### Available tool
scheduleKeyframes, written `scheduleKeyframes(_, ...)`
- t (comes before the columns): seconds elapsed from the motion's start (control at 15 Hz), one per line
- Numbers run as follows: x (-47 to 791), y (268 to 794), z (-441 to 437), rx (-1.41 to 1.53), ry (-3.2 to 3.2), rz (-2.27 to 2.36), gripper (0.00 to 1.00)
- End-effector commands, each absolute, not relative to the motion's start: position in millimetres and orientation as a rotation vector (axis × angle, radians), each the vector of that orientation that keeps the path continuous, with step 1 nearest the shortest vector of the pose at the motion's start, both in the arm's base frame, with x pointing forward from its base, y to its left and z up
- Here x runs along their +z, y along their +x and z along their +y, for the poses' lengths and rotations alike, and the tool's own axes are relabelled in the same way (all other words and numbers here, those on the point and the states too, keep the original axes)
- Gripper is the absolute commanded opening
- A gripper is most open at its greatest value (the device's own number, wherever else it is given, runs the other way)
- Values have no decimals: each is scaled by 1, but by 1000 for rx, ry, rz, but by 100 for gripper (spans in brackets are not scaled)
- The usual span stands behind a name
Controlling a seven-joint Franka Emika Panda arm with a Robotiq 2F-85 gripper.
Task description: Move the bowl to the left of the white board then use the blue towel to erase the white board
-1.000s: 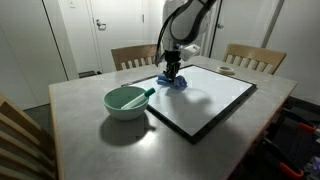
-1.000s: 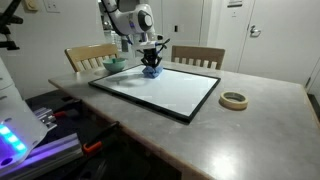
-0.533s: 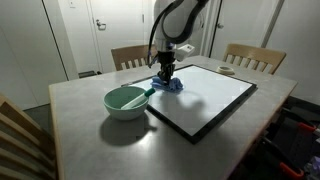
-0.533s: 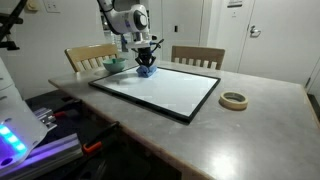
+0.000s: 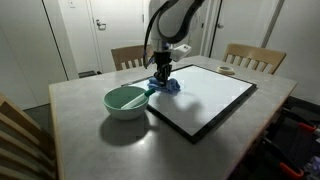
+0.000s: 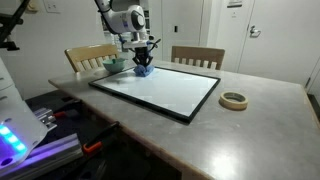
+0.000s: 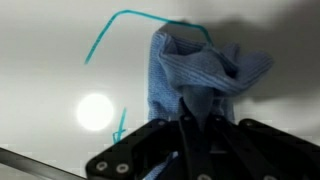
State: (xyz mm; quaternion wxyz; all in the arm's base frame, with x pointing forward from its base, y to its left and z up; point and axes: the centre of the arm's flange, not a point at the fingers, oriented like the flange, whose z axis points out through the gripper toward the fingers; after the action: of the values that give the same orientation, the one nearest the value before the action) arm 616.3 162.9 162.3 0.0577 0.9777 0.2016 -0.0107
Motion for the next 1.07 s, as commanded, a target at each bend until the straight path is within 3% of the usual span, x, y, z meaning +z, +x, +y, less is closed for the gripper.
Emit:
scheduleKeyframes(0.0,153,616,179,-64,2965,595,2)
scheduleKeyframes(1.0,146,563,187,-79,2965,526,2)
